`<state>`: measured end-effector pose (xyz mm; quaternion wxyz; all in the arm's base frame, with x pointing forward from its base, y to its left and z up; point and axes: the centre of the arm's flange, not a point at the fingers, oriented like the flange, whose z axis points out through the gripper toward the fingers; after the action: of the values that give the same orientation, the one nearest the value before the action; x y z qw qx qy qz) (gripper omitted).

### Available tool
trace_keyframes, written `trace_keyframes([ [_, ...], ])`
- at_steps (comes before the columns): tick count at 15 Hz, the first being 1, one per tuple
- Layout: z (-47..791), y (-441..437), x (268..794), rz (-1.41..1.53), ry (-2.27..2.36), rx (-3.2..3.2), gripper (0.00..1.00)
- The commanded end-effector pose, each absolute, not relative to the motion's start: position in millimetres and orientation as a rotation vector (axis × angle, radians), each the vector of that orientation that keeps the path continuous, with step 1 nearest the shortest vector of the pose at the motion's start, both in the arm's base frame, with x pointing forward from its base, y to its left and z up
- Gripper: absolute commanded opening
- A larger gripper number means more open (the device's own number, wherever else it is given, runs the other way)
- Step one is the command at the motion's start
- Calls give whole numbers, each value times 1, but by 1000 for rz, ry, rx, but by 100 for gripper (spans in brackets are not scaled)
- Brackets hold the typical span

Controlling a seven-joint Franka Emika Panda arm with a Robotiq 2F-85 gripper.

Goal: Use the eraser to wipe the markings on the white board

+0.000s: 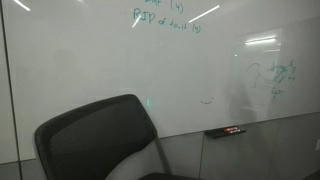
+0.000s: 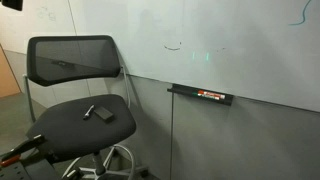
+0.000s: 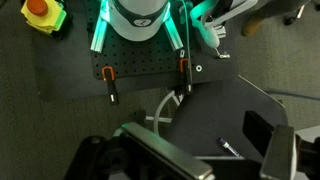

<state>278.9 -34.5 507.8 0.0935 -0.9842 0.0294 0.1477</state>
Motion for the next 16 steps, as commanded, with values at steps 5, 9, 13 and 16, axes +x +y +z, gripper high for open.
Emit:
trace_keyframes([
  [5, 511, -35, 279, 426, 87, -2923, 100],
  [9, 511, -35, 279, 426, 87, -2923, 100],
  [13, 511, -35, 279, 426, 87, -2923, 100],
  [16, 497, -32, 288, 446, 31, -2946, 100],
])
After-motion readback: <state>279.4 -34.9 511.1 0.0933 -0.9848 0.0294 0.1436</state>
